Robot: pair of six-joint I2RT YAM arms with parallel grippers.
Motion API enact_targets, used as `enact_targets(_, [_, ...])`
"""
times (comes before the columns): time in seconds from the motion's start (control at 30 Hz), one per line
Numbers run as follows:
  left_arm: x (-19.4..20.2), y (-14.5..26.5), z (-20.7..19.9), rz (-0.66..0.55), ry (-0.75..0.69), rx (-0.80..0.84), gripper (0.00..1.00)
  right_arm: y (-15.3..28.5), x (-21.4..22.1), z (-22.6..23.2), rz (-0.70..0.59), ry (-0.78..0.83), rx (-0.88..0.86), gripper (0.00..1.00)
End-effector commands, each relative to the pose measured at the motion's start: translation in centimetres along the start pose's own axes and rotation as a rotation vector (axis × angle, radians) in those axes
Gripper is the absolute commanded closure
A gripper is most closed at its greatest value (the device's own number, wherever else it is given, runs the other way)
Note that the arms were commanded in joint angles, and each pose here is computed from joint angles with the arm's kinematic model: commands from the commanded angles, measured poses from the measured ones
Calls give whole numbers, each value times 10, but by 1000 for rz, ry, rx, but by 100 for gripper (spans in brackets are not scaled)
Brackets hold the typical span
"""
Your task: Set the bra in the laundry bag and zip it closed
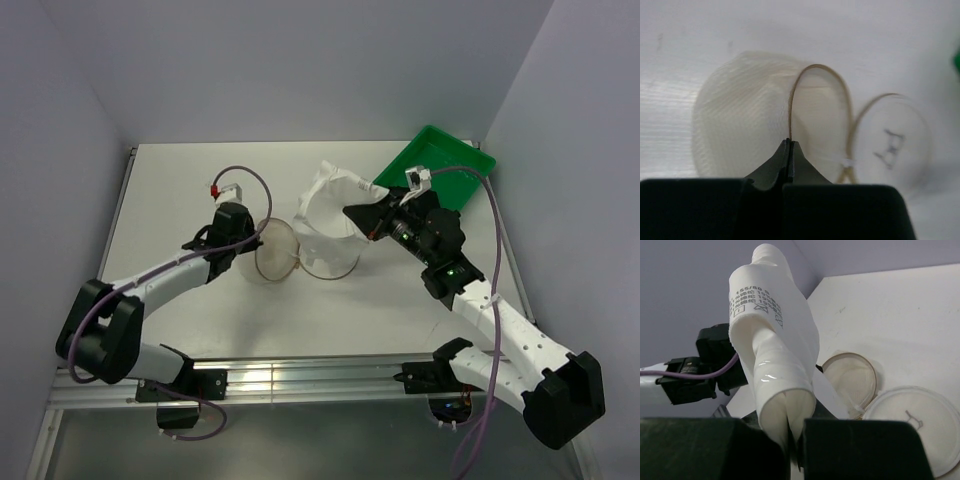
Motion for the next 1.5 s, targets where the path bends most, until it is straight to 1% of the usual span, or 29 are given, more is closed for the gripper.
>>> enact_targets(0.0, [-36,36,-59,-114,39,278,100,-4,-47,41,-148,75,-125,100])
enact_targets(0.07, [-42,48,-71,-132,67,349,100,-7,-54,49,-188,106,-157,100])
enact_targets(0.1, [-43,57,-75,-135,94,390,100,-14,-51,45,-178,114,-151,100])
enact_targets(0.13, [-48,61,-78,-161,109,417,100,-18,-51,45,-200,143,-158,100])
enact_targets(0.23, [-54,74,-82,-197,144,463,100,-42,-24,28,-127,175,-112,100])
enact_targets(0.33, [-57,81,-83,-209,164,489,100,-57,9,9,-66,142,-67,100])
enact_targets(0.37, [-59,83,-83,-220,174,499,100,-60,10,7,-91,129,-64,100])
enact_targets(0.4, [-60,85,-83,-223,190,509,100,-62,23,-4,-71,114,-41,100])
enact_targets(0.47, [-61,87,-84,-230,201,523,100,-66,33,-13,-61,102,-21,100])
enact_targets(0.6, [-62,87,-84,-231,225,543,100,-78,78,-41,46,121,45,100])
enact_targets(0.73, [-65,86,-81,-238,243,544,100,-76,107,-58,118,144,103,100])
enact_targets(1.07, [-74,86,-87,-260,252,578,100,-68,180,-59,352,158,79,100])
enact_targets(1.27, [-64,83,-95,-214,237,635,100,-73,208,-53,487,184,36,100])
enact_targets(1.33, [-59,84,-99,-192,232,657,100,-82,202,-47,468,191,33,100])
enact_targets(1.47, [-43,94,-104,-137,216,705,100,-102,177,-32,362,163,23,100])
Point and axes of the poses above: each gripper's point midway between its finger pads, its own y axis back along the fingers, its own z axis along the line the jaws close on, x = y × z, the point moved 2 cm from there along y, back along the fingers, and after that the axes turned 5 degrees about -y, right-handed, at the moved point
